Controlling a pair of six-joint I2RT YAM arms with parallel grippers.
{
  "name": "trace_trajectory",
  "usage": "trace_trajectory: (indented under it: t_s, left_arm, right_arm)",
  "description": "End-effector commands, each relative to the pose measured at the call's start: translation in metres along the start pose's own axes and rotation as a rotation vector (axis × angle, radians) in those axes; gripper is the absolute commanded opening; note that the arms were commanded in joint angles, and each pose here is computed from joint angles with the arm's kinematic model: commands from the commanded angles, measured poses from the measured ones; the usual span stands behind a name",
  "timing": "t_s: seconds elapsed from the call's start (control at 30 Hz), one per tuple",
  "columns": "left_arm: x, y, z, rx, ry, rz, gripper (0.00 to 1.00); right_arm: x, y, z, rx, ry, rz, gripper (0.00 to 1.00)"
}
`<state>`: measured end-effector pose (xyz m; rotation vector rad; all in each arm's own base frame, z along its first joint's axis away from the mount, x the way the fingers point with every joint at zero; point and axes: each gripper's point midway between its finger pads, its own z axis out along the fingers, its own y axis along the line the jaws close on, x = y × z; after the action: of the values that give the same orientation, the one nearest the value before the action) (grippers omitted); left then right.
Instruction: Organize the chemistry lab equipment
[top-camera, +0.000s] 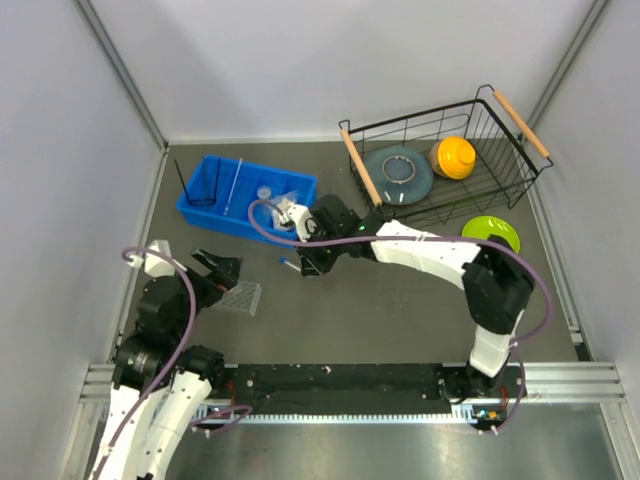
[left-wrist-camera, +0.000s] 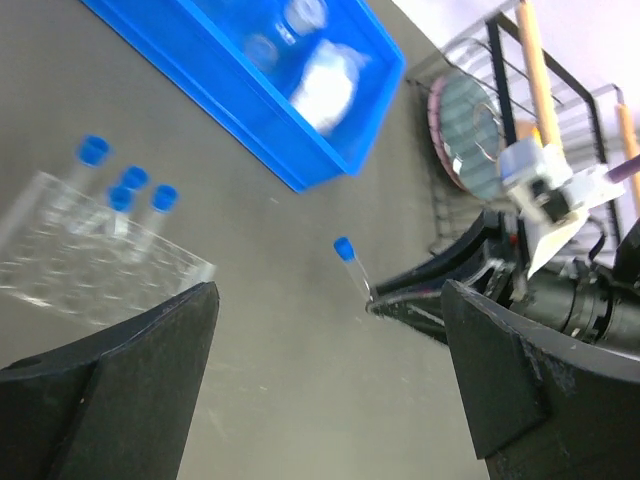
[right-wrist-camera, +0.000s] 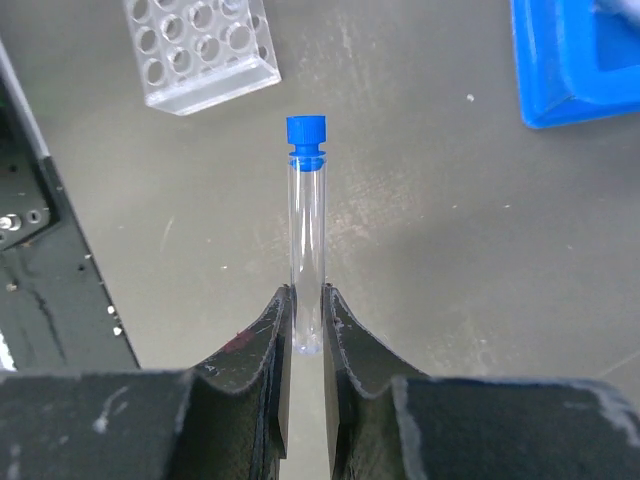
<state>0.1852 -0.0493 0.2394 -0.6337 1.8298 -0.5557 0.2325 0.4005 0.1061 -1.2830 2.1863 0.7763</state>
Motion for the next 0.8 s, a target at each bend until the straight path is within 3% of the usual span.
trace_trajectory:
  t_s: [0.0, 0.17, 0.5, 0.77]
  left_arm:
    - [0.026, -0.065, 0.008, 0.324, 0.152, -0.175, 0.98]
    - [0.048, -0.094, 0.024, 0.482, 0.284, -0.296, 0.97]
    - [0.097, -0.095, 0.044, 0.494, 0.538, -0.327, 0.77]
    - [0.105, -0.089, 0.048, 0.471, 0.562, -0.321, 0.6]
  right_arm:
    - [-0.037, 0.015, -0.041, -0.111, -0.164, -0.052, 0.09]
    - [-0.043, 0.036, -0.063, -0.226, -0.223, -0.085, 0.08]
    - [-0.049, 0.057, -0.079, -0.323, -0.255, -0.119, 0.09]
    - [-0.046, 0.061, -0.081, -0.348, -0.254, -0.131, 0.09]
